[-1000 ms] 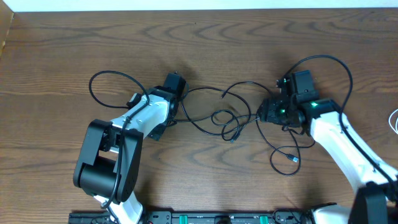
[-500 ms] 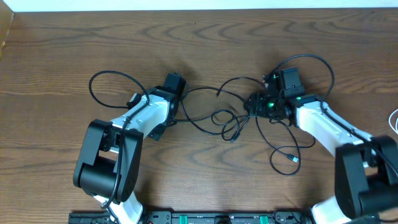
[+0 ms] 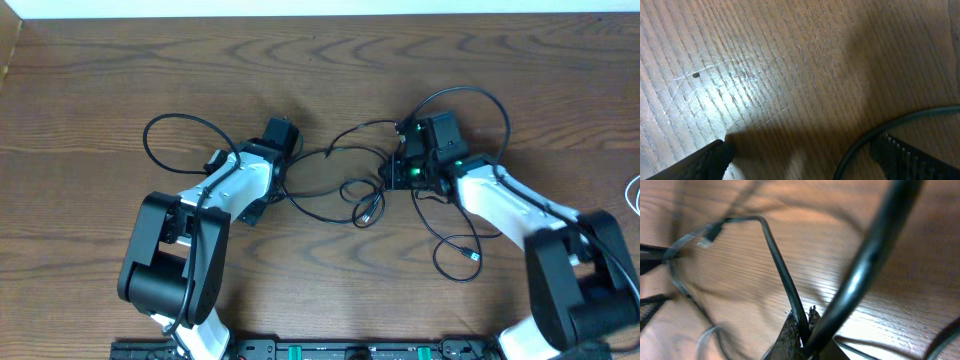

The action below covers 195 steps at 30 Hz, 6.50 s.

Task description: Untangle cables

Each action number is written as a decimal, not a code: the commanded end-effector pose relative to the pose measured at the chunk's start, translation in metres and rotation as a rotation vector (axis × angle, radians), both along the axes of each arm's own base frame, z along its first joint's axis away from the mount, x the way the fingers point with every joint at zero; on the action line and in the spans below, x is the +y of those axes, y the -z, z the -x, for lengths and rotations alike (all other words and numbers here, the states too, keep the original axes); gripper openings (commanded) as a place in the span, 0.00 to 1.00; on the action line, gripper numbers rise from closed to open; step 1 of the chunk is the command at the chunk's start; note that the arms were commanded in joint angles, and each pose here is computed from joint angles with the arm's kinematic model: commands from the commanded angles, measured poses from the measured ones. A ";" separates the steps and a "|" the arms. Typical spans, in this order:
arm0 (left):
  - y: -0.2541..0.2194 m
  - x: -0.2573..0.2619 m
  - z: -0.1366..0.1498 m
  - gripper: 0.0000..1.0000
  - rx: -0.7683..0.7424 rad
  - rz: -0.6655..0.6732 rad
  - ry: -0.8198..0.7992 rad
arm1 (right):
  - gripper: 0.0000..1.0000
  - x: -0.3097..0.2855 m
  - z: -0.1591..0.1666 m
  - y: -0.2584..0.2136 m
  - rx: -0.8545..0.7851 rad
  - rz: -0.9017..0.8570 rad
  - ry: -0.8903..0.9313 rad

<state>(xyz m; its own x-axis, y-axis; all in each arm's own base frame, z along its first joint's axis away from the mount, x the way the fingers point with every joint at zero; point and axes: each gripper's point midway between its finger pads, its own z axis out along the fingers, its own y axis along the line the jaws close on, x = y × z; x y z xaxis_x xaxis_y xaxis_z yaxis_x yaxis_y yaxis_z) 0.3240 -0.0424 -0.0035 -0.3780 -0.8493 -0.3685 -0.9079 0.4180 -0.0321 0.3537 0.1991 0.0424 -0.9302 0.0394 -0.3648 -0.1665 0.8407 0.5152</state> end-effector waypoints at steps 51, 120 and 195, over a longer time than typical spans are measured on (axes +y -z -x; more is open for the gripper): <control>0.010 0.002 0.010 0.96 0.045 -0.003 0.007 | 0.01 -0.024 -0.028 -0.187 -0.551 -0.088 0.123; 0.010 0.002 0.010 0.96 0.045 -0.003 0.008 | 0.73 -0.069 0.025 -0.029 0.091 0.156 0.406; -0.071 -0.228 0.036 0.95 -0.308 1.051 1.561 | 0.01 -0.073 0.034 -0.219 -0.781 -0.132 0.156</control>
<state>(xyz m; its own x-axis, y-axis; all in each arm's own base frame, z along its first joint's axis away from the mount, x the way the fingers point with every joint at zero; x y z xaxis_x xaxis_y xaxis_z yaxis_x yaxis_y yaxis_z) 0.3280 -0.2298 0.0313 -0.9913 -0.0067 -0.1317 0.0802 0.7621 -0.6424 0.3123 0.1327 0.2595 -0.3959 0.2133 -0.8932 -0.4465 0.8052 0.3902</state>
